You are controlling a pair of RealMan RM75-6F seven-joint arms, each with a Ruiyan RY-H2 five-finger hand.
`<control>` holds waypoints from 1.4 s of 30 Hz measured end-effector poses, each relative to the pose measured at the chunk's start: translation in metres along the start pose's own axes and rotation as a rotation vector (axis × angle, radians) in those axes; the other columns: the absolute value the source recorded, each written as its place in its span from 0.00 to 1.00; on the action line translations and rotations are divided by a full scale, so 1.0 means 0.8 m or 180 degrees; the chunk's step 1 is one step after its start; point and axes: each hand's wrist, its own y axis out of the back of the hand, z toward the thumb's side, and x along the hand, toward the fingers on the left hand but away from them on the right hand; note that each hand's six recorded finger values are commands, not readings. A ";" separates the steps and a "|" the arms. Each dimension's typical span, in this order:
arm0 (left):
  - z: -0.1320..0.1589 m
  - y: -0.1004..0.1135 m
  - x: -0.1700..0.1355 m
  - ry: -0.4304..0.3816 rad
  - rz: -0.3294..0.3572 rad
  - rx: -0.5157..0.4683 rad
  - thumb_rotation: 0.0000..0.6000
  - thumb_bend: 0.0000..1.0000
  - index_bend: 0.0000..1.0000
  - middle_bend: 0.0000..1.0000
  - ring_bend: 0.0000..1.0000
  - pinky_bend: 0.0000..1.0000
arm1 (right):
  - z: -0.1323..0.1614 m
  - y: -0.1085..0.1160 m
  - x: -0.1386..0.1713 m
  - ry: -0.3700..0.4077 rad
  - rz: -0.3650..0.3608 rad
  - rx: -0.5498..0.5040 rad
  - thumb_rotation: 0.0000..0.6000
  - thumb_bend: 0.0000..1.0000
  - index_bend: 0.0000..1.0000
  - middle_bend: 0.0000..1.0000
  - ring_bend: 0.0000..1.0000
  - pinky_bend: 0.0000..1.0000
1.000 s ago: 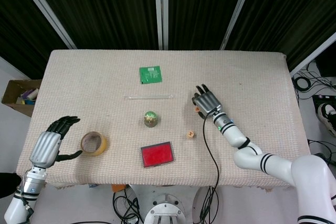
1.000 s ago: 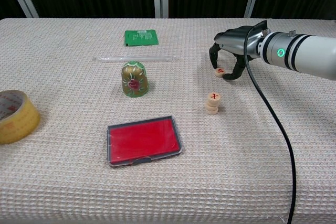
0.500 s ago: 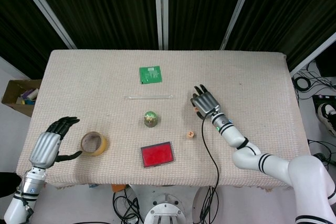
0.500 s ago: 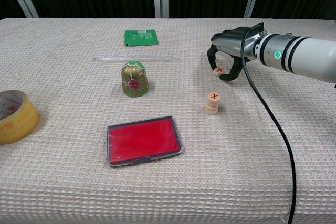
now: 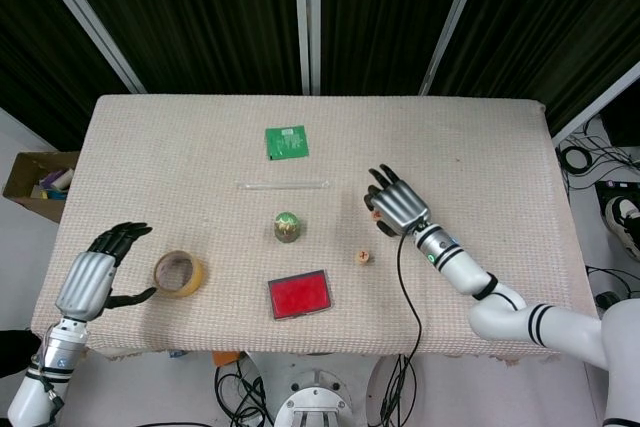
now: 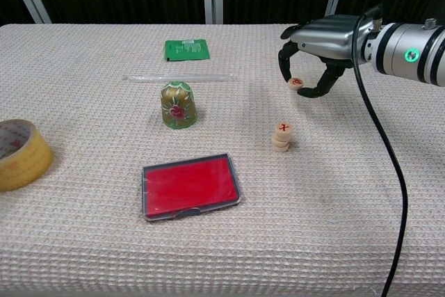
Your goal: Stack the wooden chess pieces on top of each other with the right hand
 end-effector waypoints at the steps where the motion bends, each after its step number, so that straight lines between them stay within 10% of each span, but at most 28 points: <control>1: 0.001 0.000 0.000 -0.0005 0.0002 -0.0001 1.00 0.06 0.17 0.14 0.12 0.20 | 0.005 0.003 0.005 0.0055 -0.0008 0.0008 1.00 0.38 0.56 0.34 0.02 0.07; 9: 0.004 0.000 -0.001 -0.0020 0.0005 0.0000 1.00 0.06 0.17 0.14 0.12 0.20 | 0.048 -0.001 0.038 0.0467 0.0024 0.0201 1.00 0.38 0.56 0.33 0.02 0.07; 42: 0.002 -0.002 -0.003 -0.0007 -0.0005 -0.0017 1.00 0.06 0.17 0.14 0.12 0.20 | 0.072 -0.018 0.042 0.0611 0.0053 0.0374 1.00 0.36 0.48 0.31 0.02 0.07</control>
